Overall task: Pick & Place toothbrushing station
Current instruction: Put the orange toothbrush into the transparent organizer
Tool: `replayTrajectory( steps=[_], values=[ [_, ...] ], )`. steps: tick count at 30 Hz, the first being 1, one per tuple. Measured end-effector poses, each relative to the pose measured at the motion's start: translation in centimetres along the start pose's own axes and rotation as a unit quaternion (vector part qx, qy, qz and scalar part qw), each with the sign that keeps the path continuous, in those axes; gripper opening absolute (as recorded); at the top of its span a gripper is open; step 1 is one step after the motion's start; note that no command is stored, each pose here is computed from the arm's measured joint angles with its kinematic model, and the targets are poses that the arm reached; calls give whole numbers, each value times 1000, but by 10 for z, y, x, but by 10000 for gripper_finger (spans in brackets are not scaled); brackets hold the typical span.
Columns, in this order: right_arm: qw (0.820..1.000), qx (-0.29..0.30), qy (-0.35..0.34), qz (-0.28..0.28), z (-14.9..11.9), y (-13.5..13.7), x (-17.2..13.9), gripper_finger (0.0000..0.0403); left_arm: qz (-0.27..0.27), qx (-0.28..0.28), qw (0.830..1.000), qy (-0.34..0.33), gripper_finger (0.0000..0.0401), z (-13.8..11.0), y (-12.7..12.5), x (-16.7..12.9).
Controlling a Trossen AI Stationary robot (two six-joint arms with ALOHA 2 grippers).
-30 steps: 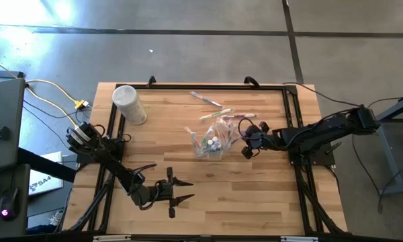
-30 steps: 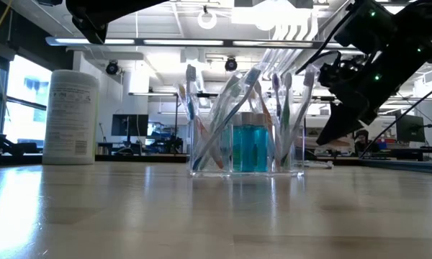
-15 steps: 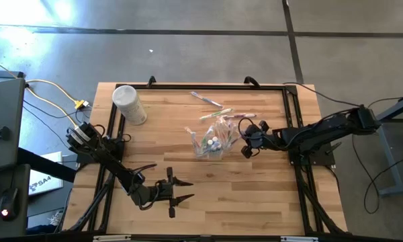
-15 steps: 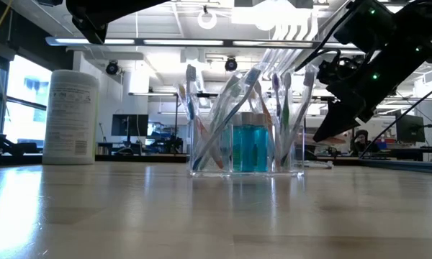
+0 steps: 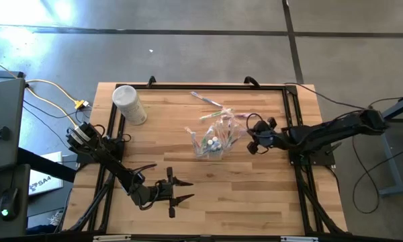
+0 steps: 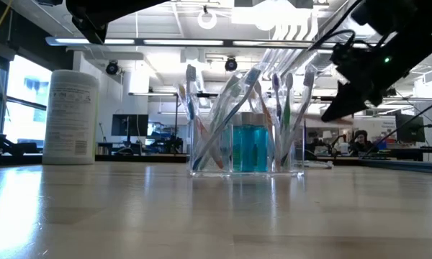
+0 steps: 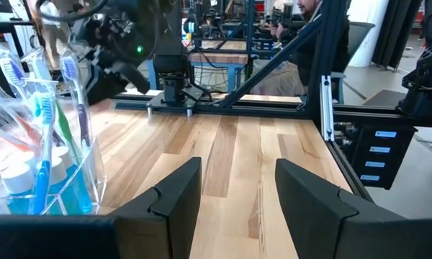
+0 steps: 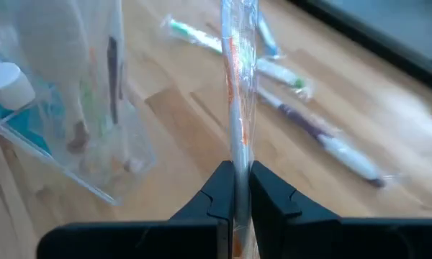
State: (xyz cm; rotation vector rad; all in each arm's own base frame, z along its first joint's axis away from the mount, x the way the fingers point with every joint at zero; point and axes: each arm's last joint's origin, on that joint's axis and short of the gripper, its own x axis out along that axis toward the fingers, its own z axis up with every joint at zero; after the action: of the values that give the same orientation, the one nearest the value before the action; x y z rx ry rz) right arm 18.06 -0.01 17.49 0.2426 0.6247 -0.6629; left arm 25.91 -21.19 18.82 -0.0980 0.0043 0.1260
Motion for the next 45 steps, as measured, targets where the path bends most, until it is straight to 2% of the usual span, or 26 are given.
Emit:
replayTrajectory(
  steps=[3, 7, 10, 16, 22, 25, 27, 29, 34, 39, 42, 45],
  values=[
    [1000, -2, -15, -21, 1, -7, -13, 17, 0, 0, 1000, 0, 175, 0, 0, 0],
    [996, 26, -27, -86, 3, -26, -34, 17, 0, 0, 1000, 0, 175, 0, 0, 0],
    [995, 34, -48, -83, 4, -31, -47, 17, 0, 1, 1000, 0, 175, 0, 0, 0],
    [990, 2, -140, -33, 6, -23, -74, 17, 16, 57, 998, 4, 175, -1, 1, 0],
    [966, -75, -249, 19, 17, 1, -101, 17, 17, 45, 999, -7, 175, 2, 1, 0],
    [944, -108, -291, 110, 24, 17, -119, 17, 16, 36, 999, -14, 175, 4, 1, 0],
    [921, -117, -317, 194, 27, 27, -132, 17, 16, 30, 999, -19, 175, 5, 1, 0],
    [902, -122, -337, 241, 27, 36, -141, 17, 15, 29, 999, -23, 175, 6, 0, 0],
    [891, -142, -347, 254, 15, 60, -146, 16, 17, 23, 998, -57, 175, 16, 0, 0],
    [889, -153, -340, 266, 0, 90, -135, 16, 38, 12, 996, -85, 179, 37, 0, 16],
    [889, -157, -342, 261, -8, 105, -126, 16, 48, 35, 996, -71, 202, 46, -1, 33],
    [889, -160, -343, 258, -15, 116, -118, 16, 61, 54, 996, -41, 246, 53, -1, 49]
  ],
)
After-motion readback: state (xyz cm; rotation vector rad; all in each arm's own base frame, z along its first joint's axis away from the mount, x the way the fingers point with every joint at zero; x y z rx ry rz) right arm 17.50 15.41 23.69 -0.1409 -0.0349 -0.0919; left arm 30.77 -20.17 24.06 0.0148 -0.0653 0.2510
